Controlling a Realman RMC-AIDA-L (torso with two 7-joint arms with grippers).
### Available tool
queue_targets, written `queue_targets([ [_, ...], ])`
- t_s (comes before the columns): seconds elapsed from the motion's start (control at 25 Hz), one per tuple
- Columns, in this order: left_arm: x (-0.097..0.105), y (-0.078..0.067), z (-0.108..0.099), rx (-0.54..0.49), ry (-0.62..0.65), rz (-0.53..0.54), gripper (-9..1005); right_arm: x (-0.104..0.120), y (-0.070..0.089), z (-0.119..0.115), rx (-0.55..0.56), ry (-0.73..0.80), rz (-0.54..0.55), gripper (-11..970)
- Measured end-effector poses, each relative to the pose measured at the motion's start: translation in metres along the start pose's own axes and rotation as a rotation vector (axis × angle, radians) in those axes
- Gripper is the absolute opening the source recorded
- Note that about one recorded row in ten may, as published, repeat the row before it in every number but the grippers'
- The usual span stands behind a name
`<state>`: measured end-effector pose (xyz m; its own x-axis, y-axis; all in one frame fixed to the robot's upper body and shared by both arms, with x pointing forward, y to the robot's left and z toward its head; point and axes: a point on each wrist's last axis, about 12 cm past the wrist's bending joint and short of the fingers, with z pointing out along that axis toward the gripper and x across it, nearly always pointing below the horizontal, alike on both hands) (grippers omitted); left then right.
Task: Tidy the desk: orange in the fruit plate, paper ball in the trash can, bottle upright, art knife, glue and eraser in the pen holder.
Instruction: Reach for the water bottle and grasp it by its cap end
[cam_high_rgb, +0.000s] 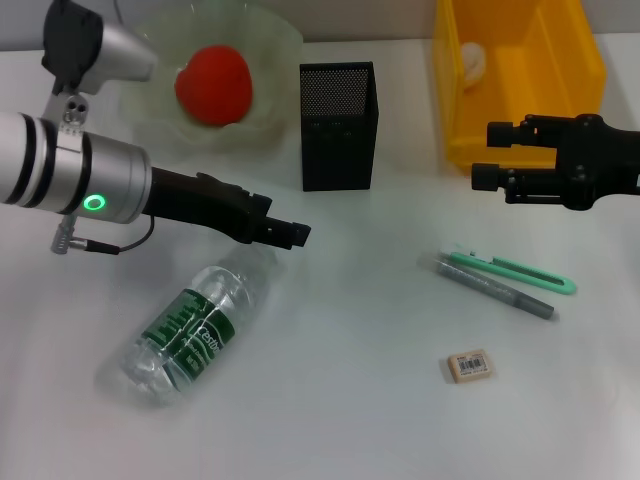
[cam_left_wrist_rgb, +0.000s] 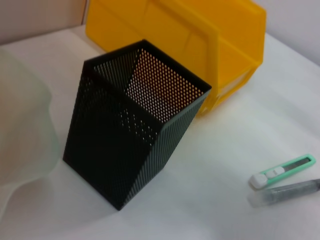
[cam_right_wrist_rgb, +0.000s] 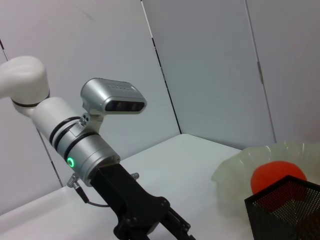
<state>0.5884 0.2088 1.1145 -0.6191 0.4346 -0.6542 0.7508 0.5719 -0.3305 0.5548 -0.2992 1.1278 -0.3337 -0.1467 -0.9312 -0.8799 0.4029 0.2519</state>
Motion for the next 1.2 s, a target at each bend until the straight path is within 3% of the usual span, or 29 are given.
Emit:
queue_targets([
  [0.56, 0.002, 0.0, 0.012, -0.072, 0.114, -0.021, 776, -0.003, 0.0, 0.005, -0.01, -0.002, -0.008, 744],
  [1.2, -0.001, -0.003, 0.023, -0.087, 0.141, -0.005, 776, -0.002, 0.001, 0.005, -0.015, -0.004, -0.005, 744],
])
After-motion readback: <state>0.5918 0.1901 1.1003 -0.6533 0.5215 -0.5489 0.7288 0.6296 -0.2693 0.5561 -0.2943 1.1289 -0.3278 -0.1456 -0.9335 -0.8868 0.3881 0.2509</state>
